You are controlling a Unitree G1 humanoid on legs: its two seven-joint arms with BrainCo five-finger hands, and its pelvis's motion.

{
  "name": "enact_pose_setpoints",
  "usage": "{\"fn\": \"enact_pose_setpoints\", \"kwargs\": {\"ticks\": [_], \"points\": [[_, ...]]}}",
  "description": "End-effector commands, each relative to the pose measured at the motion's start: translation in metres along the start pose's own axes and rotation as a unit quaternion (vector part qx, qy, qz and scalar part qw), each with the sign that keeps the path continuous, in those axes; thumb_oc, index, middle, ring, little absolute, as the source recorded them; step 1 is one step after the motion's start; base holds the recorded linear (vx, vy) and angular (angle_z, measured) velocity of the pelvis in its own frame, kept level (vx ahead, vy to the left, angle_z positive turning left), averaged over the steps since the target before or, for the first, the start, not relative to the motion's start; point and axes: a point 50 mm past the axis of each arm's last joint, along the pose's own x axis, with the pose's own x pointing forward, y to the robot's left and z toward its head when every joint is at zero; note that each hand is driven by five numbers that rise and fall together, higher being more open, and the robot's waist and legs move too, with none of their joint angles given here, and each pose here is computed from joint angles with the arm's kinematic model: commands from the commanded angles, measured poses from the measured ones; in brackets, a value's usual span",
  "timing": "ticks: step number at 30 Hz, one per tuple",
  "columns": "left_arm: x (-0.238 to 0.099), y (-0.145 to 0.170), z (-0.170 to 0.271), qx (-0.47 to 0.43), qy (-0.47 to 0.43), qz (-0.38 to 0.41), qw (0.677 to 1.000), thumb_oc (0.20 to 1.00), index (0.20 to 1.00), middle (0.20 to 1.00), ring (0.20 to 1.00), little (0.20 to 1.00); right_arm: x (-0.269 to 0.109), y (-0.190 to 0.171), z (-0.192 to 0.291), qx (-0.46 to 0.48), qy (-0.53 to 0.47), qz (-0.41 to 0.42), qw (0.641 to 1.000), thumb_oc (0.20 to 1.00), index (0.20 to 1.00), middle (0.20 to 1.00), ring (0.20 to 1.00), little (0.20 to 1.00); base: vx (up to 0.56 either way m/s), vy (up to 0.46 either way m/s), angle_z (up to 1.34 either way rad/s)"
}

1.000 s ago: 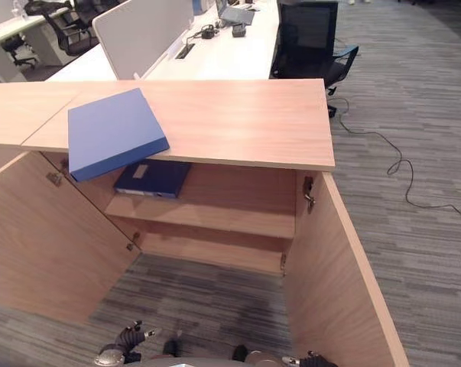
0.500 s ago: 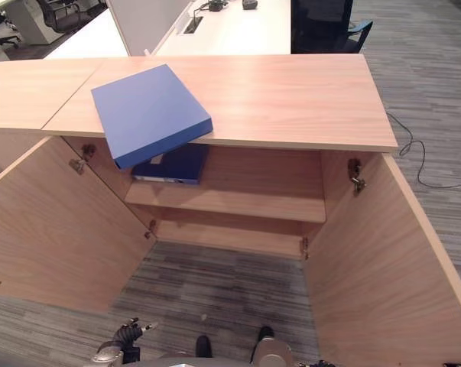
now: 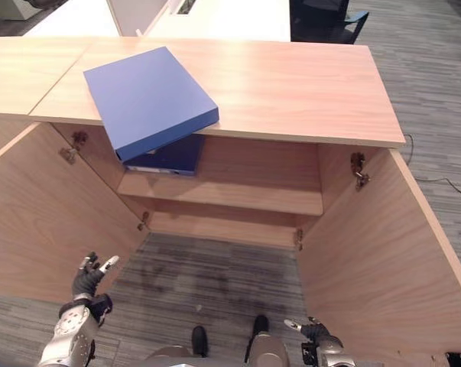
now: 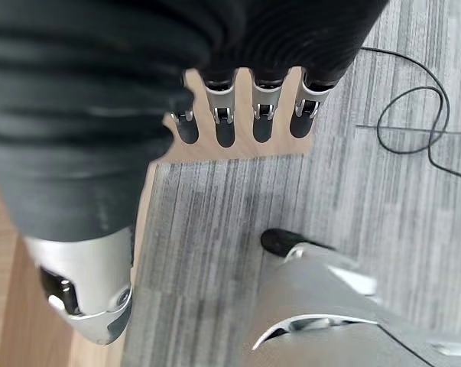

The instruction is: Put the empty folder in the office cabinet

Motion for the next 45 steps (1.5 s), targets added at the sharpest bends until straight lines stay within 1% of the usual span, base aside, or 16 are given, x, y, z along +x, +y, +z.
{"fn": "enact_pose_setpoints", "kwargs": {"ticks": [1, 5, 9, 13, 14, 17, 23, 29, 31, 34, 35, 36, 37, 41, 42, 45], "points": [[0.003, -0.013, 0.033, -0.022, -0.083, -0.009, 0.996, 1.000, 1.000, 1.000, 1.000, 1.000, 0.000, 0.007, -0.006, 0.003, 0.005, 0.002, 1.000, 1.000, 1.000, 1.000, 1.000, 1.000, 0.15, -0.203, 0.05], [0.001, -0.024, 0.044, -0.059, -0.105, -0.025, 0.992, 1.000, 1.000, 1.000, 1.000, 1.000, 0.000, -0.005, -0.007, 0.004, 0.016, -0.018, 1.000, 1.000, 1.000, 1.000, 1.000, 1.000, 0.06, -0.221, 0.51], [-0.005, -0.019, 0.038, -0.035, -0.097, -0.019, 0.994, 1.000, 1.000, 1.000, 1.000, 1.000, 0.000, -0.009, -0.010, -0.002, 0.024, -0.024, 0.999, 1.000, 1.000, 1.000, 1.000, 1.000, 0.16, 0.024, -0.22], [-0.005, -0.012, 0.029, -0.013, -0.076, -0.001, 0.997, 1.000, 1.000, 1.000, 1.000, 1.000, -0.005, -0.005, -0.034, 0.063, 0.055, -0.016, 0.996, 1.000, 1.000, 1.000, 1.000, 1.000, 0.13, 0.135, -0.33], [-0.004, -0.028, 0.025, -0.001, -0.067, -0.030, 0.997, 1.000, 1.000, 1.000, 1.000, 1.000, 0.005, 0.043, 0.026, 0.082, -0.001, 0.016, 0.996, 1.000, 1.000, 1.000, 1.000, 1.000, 0.15, 0.198, -0.04], [-0.007, -0.016, 0.017, -0.004, -0.050, -0.013, 0.999, 1.000, 1.000, 1.000, 1.000, 1.000, -0.001, 0.011, -0.016, 0.111, 0.043, -0.009, 0.993, 1.000, 1.000, 1.000, 1.000, 1.000, 0.14, 0.197, 0.01], [-0.005, -0.004, 0.016, 0.043, -0.054, 0.022, 0.997, 1.000, 1.000, 1.000, 1.000, 1.000, -0.001, 0.026, -0.011, 0.105, 0.031, 0.017, 0.994, 1.000, 1.000, 1.000, 1.000, 1.000, 0.12, 0.245, -0.04], [-0.003, 0.024, 0.047, 0.130, -0.129, 0.109, 0.977, 1.000, 1.000, 1.000, 1.000, 1.000, -0.002, 0.029, -0.022, 0.131, 0.055, 0.006, 0.990, 1.000, 1.000, 1.000, 1.000, 1.000, 0.06, 0.146, -0.01], [-0.005, 0.041, 0.062, 0.170, -0.168, 0.174, 0.955, 1.000, 1.000, 1.000, 1.000, 1.000, -0.003, 0.031, -0.028, 0.144, 0.065, 0.000, 0.987, 1.000, 1.000, 1.000, 1.000, 1.000, 0.02, 0.071, -0.02], [-0.006, 0.048, 0.080, 0.210, -0.211, 0.213, 0.931, 1.000, 1.000, 1.000, 1.000, 1.000, -0.003, 0.033, -0.029, 0.151, 0.064, -0.002, 0.986, 1.000, 1.000, 1.000, 1.000, 1.000, 0.02, 0.027, 0.01], [-0.006, 0.051, 0.100, 0.242, -0.256, 0.237, 0.905, 1.000, 1.000, 1.000, 1.000, 1.000, -0.003, 0.034, -0.028, 0.157, 0.061, -0.006, 0.986, 1.000, 1.000, 1.000, 1.000, 1.000, 0.00, 0.030, -0.01], [-0.006, 0.052, 0.111, 0.264, -0.282, 0.247, 0.889, 1.000, 1.000, 1.000, 1.000, 1.000, -0.003, 0.034, -0.028, 0.157, 0.059, -0.007, 0.986, 1.000, 1.000, 1.000, 1.000, 1.000, 0.00, 0.031, -0.02], [-0.006, 0.052, 0.111, 0.264, -0.282, 0.247, 0.888, 1.000, 1.000, 1.000, 1.000, 1.000, -0.003, 0.034, -0.027, 0.158, 0.059, -0.007, 0.986, 1.000, 1.000, 1.000, 1.000, 1.000, 0.00, 0.000, 0.00], [0.001, 0.047, 0.163, 0.362, -0.377, 0.279, 0.806, 1.000, 1.000, 1.000, 1.000, 1.000, -0.003, 0.032, -0.028, 0.138, 0.058, -0.012, 0.989, 1.000, 1.000, 1.000, 1.000, 1.000, 0.01, 0.032, -0.01], [0.001, 0.047, 0.164, 0.362, -0.378, 0.279, 0.805, 1.000, 1.000, 1.000, 1.000, 1.000, -0.003, 0.032, -0.028, 0.139, 0.057, -0.012, 0.989, 1.000, 1.000, 1.000, 1.000, 1.000, 0.01, 0.028, -0.03], [0.006, 0.040, 0.187, 0.419, -0.409, 0.281, 0.760, 1.000, 1.000, 1.000, 1.000, 1.000, -0.002, 0.029, -0.027, 0.121, 0.059, -0.014, 0.991, 1.000, 1.000, 1.000, 1.000, 1.000, 0.00, 0.035, -0.05]]}}
